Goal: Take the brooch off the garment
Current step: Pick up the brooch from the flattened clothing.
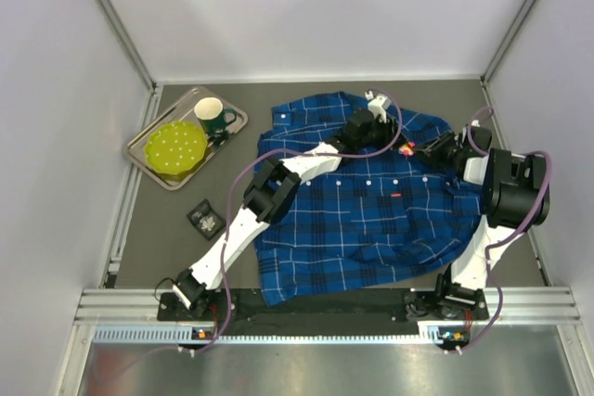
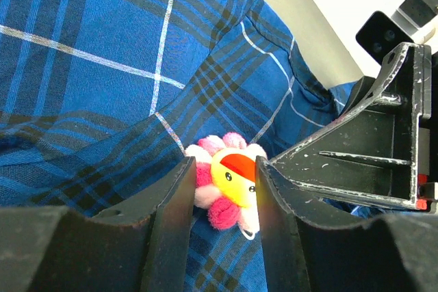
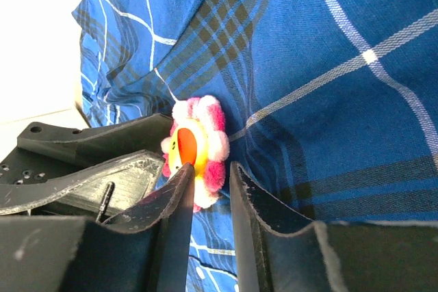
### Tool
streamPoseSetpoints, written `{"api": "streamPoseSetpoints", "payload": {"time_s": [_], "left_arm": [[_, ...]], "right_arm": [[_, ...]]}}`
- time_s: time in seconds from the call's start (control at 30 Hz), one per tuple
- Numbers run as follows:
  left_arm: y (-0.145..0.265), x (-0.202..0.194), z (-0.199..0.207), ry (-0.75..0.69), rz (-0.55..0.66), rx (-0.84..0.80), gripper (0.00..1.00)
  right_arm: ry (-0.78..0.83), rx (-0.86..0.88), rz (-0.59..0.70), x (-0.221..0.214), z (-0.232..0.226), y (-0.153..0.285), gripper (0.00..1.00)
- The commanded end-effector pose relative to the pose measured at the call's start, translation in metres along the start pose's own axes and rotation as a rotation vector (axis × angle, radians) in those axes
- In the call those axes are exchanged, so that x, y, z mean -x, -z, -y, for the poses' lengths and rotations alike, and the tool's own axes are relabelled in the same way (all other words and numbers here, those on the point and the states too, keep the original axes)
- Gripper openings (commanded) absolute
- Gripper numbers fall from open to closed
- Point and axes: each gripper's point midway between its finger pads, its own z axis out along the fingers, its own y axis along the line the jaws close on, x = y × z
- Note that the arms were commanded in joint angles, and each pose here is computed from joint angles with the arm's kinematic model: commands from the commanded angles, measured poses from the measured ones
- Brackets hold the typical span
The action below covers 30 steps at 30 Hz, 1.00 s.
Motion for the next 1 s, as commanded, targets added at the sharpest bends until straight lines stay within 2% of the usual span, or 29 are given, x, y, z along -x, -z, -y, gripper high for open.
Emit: {"api": "streamPoseSetpoints", "payload": {"time_s": [0.0,0.17,0.3,0.43,0.6,0.63,0.73,0.9,0.97], "left_arm": [[0.007,0.023,0.023,-0.006,0.012,-0.039,0.45],[0.006,0.02,0.022,-0.013,0.004,-0.042,0.45],[0.006,0.015,0.02,-0.014,-0.011,-0.04,0.45],[0.009,0.021,0.028,-0.039,-0.023,-0.05,0.47],[0.026,0.034,0.04,-0.123,-0.034,-0.019,0.61],[0.03,0.037,0.048,-0.169,-0.039,-0.022,0.66],[0.037,0.038,0.059,-0.261,-0.064,0.0,0.73],[0.046,0.027,0.072,-0.407,-0.105,0.021,0.81],[0.048,0.017,0.079,-0.525,-0.12,0.032,0.82]], "right_arm": [[0.052,0.091,0.027,0.011,-0.025,0.001,0.25],[0.061,0.074,0.024,0.007,-0.024,0.006,0.15],[0.05,0.058,0.017,0.003,-0.023,0.011,0.0],[0.042,0.021,0.018,-0.001,-0.017,0.016,0.0],[0.029,0.046,0.013,-0.008,-0.024,0.026,0.0],[0.029,0.036,0.024,-0.008,-0.023,0.029,0.0],[0.04,0.03,0.029,-0.009,-0.023,0.032,0.0],[0.039,0.023,0.033,-0.009,-0.022,0.033,0.0],[0.036,0.022,0.025,-0.01,-0.022,0.034,0.0]]}}
